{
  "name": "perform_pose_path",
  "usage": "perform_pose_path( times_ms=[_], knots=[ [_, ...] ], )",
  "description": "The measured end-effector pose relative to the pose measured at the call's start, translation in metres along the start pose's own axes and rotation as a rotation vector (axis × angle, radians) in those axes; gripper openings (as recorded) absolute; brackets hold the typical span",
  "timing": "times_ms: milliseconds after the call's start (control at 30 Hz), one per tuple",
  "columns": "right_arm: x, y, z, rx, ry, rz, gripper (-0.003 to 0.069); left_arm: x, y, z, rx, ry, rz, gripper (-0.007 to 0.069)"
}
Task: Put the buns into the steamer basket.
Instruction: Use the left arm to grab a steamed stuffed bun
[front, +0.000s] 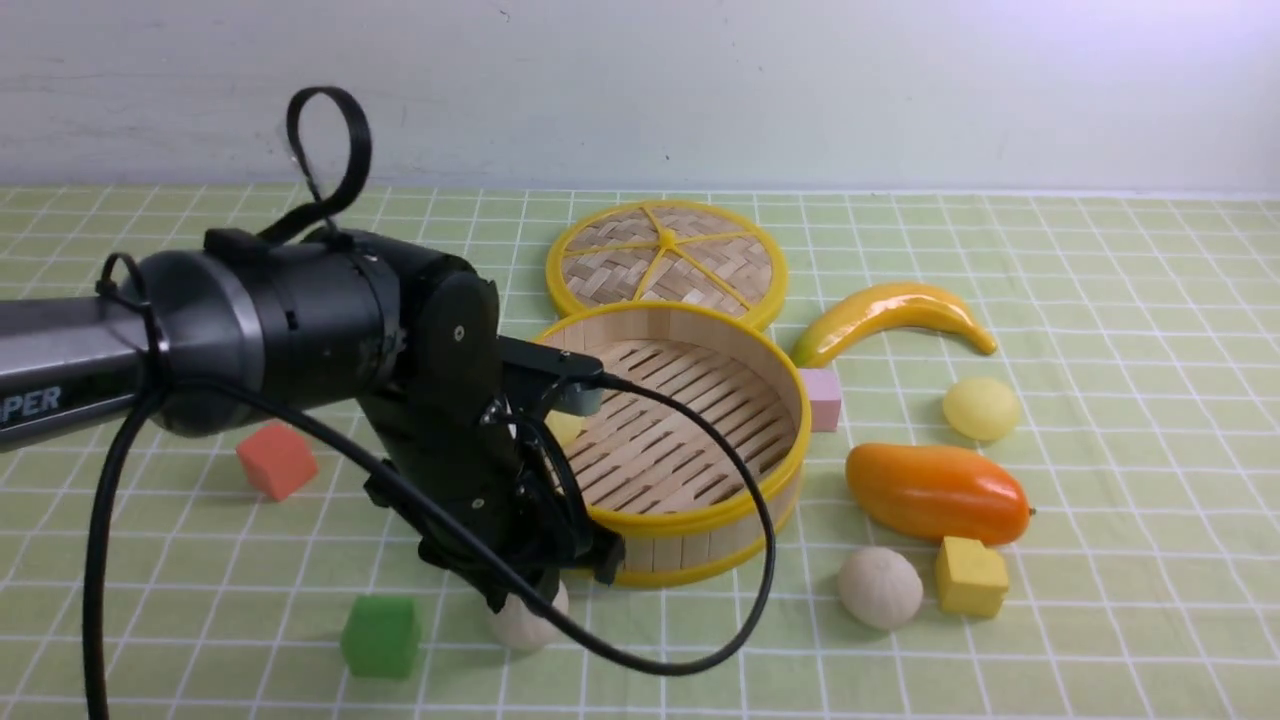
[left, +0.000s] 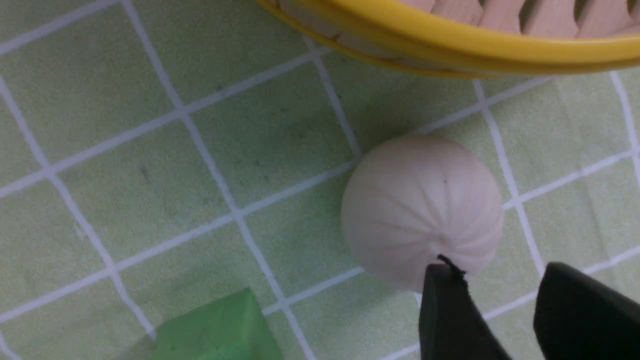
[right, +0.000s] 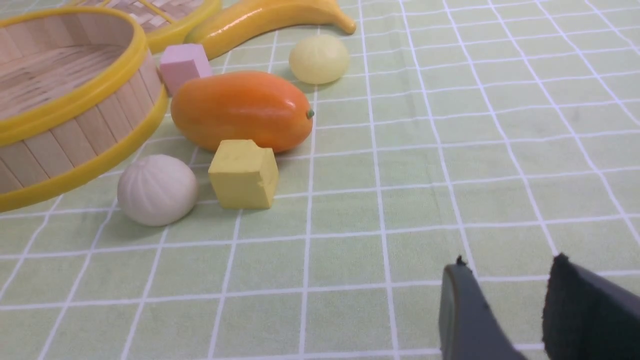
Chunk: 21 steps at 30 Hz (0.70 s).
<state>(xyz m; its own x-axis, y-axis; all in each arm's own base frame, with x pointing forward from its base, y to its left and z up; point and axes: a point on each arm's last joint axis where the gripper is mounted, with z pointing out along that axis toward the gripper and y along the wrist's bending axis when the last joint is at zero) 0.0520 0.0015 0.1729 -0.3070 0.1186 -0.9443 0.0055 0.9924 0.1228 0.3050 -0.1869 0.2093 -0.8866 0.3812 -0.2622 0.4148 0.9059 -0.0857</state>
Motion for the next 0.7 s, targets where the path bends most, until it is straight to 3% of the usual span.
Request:
perform_pose_path(
  times_ms=[267, 600, 700],
  knots=[
    [0.0, 0.0, 0.0, 0.0, 0.0, 0.0, 0.0239, -0.005, 0.002, 0.003, -0.025, -0.051, 0.026, 0.0289],
    [0.0, 0.0, 0.0, 0.0, 0.0, 0.0, 0.0239, -0.007, 0.005, 0.027, -0.045, -0.026, 0.042, 0.0254],
    [0.0, 0.0, 0.0, 0.0, 0.0, 0.0, 0.0239, -0.007, 0.005, 0.027, -0.045, -0.021, 0.041, 0.0212]
  ],
)
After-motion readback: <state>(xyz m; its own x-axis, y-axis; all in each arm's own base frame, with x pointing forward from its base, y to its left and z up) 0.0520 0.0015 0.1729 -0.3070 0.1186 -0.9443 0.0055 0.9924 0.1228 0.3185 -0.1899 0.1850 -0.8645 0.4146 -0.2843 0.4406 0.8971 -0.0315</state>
